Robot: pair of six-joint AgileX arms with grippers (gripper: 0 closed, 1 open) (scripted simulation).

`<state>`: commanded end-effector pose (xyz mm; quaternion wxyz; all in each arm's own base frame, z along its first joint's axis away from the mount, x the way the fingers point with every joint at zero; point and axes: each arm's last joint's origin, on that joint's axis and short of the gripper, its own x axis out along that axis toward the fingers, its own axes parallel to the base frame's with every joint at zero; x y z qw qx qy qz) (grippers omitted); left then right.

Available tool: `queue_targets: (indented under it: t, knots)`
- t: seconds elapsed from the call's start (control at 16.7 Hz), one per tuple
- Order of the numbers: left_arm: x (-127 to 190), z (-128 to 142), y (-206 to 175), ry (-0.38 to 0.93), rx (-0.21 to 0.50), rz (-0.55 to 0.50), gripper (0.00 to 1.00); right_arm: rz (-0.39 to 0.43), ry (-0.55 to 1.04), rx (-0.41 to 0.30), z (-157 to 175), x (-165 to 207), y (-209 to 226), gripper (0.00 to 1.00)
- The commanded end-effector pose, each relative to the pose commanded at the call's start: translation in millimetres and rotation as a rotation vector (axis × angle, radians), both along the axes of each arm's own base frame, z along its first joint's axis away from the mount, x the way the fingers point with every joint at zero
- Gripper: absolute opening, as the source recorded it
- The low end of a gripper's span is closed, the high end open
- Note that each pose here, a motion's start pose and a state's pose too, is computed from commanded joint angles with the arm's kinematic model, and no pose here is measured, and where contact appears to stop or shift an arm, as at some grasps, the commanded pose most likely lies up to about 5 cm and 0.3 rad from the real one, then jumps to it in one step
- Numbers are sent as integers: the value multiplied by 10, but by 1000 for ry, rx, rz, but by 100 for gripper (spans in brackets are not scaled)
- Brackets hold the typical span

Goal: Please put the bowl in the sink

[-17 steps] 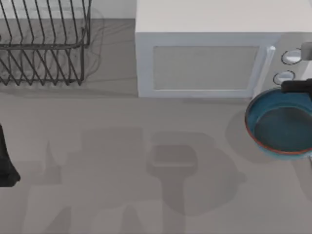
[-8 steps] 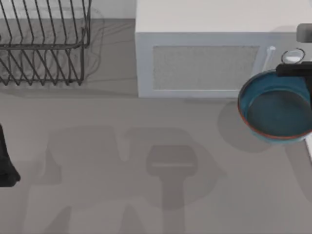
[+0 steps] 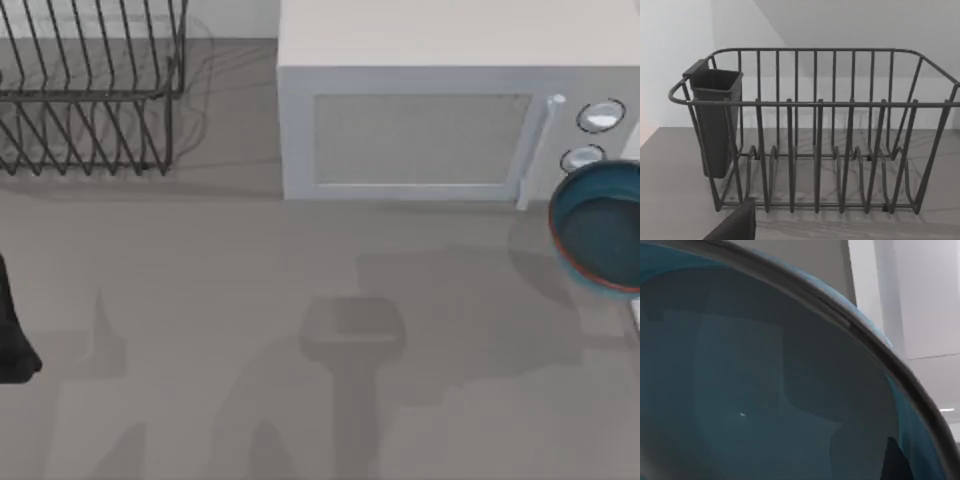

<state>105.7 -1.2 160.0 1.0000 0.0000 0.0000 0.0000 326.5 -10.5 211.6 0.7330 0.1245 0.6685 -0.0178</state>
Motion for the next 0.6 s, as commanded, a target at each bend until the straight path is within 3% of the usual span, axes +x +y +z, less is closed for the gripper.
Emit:
queue_targets:
  t: [0.3,0.6]
  knots:
    - [0,0,0,0,0,0,100,-112,-413,66,-309,-11,-718,0]
    - [0,0,0,0,0,0,100,-71,-969,-34,-205,-123,-1148,0]
